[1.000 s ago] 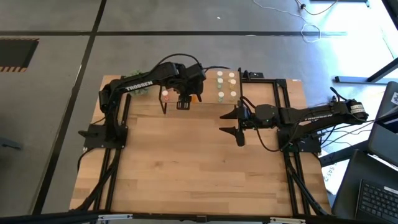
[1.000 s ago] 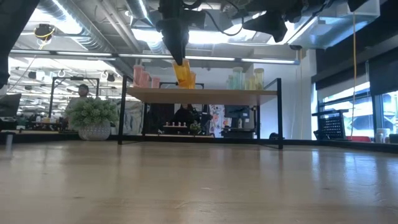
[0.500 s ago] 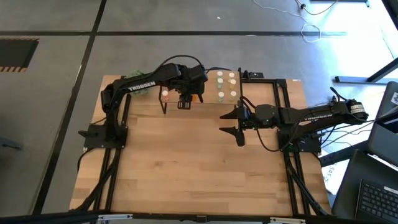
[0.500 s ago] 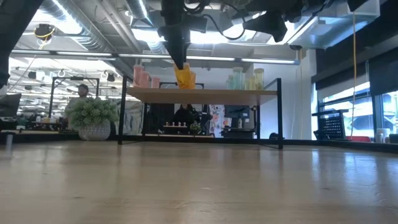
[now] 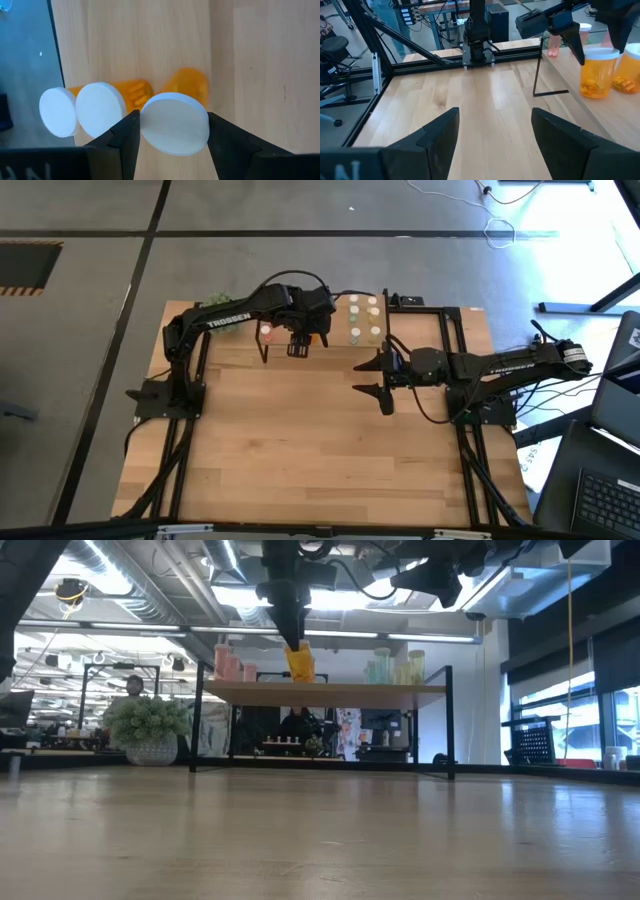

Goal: Pick and place medicine bottles onto shelf by color
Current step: Put the orange medicine bottle on the shelf, aligned with the other orange medicine bottle

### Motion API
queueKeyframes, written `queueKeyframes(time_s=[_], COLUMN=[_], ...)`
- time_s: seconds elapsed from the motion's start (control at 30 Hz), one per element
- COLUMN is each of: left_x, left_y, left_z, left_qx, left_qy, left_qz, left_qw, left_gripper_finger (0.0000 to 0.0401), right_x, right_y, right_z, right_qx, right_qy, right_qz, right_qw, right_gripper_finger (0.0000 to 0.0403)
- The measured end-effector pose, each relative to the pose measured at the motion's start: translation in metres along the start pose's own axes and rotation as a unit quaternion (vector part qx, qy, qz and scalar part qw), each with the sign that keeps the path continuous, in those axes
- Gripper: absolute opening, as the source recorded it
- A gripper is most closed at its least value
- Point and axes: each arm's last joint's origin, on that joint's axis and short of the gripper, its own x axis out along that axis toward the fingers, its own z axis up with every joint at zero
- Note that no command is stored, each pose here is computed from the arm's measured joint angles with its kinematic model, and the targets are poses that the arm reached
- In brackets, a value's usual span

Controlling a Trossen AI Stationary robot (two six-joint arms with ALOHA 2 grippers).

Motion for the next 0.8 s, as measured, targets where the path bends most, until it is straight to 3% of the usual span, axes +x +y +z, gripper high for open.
queueKeyframes(time_s=[0.13, 0.43, 0.8], left_x=[0.0001, 0.0, 0.0002], left_y=[0.0002, -0.0002, 0.0002], left_z=[-0.0002, 0.0, -0.0002], left_qx=[0.0, 0.0, -0.001], left_qy=[0.0, -0.002, -0.002], left_qz=[0.0, -0.005, -0.005], left_qw=[1.0, 1.0, 1.0], left_gripper_finger=[0.0183, 0.0183, 0.0183], right_x=[-0.0001, -0.0015, -0.0016], right_y=[-0.0009, -0.0088, -0.0094], right_z=[0.0001, 0.0013, 0.0013], right_qx=[-0.003, -0.025, -0.027], right_qy=[-0.003, -0.019, -0.02], right_qz=[-0.018, -0.155, -0.163], right_qw=[1.0, 0.987, 0.986], right_gripper_finger=[0.025, 0.025, 0.025])
